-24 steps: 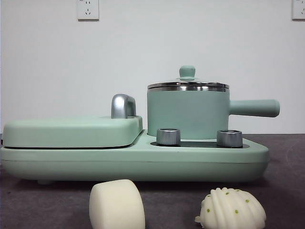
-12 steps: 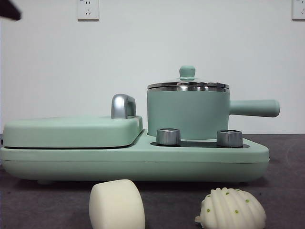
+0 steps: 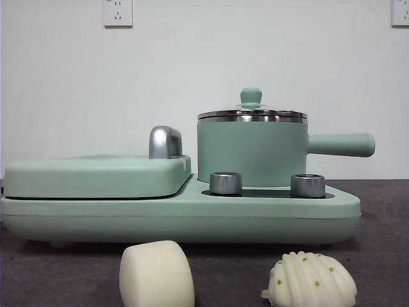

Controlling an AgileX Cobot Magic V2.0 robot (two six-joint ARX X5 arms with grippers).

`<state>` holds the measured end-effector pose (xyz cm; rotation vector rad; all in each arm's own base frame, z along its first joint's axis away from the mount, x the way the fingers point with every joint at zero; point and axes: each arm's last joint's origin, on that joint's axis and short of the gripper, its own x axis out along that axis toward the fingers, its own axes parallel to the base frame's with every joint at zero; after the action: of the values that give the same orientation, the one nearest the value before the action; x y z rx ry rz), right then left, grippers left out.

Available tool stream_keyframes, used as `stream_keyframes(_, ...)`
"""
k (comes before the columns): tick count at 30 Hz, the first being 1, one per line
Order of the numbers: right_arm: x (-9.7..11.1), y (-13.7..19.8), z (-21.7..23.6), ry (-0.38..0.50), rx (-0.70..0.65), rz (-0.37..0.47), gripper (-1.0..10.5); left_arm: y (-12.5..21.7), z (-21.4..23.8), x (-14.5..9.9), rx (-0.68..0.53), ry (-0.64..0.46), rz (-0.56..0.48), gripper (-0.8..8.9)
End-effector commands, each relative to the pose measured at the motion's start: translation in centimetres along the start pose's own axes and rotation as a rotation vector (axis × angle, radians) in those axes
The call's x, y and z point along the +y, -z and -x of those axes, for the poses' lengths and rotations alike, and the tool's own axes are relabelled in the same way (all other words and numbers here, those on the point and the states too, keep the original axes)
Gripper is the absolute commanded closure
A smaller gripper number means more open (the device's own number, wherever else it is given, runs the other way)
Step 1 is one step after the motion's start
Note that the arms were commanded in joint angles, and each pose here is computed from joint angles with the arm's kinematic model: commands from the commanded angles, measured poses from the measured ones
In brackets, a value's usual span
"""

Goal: Put the buns in a small steamer

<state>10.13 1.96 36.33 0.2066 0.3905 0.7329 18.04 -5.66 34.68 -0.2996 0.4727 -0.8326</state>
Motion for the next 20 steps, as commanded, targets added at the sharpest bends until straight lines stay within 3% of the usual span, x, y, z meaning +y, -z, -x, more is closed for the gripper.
stream_keyframes(1, 0.09, -0.42, 0.04, -0.003, -0.008, 0.031, 9.2, -0.58, -0.17, -0.09, -0.016, 0.013, -0.035, 7.73)
stream_keyframes(4, 0.00, -0.44, -0.04, 0.001, -0.007, 0.027, 7.1, -0.55, -0.34, 0.07, -0.010, 0.009, -0.030, 6.14)
stream_keyframes(6, -0.02, -0.45, -0.06, 0.006, -0.007, 0.026, 5.3, -0.54, -0.44, 0.16, -0.007, 0.008, -0.027, 4.49)
stream_keyframes(9, -0.14, -0.47, -0.17, 0.009, -0.003, 0.024, 4.3, -0.55, -0.55, 0.24, -0.005, 0.008, -0.031, 3.06)
stream_keyframes(20, -0.14, -0.60, -0.16, 0.017, -0.014, 0.032, 4.3, -1.11, -0.96, 0.46, -0.002, 0.002, -0.023, 3.18)
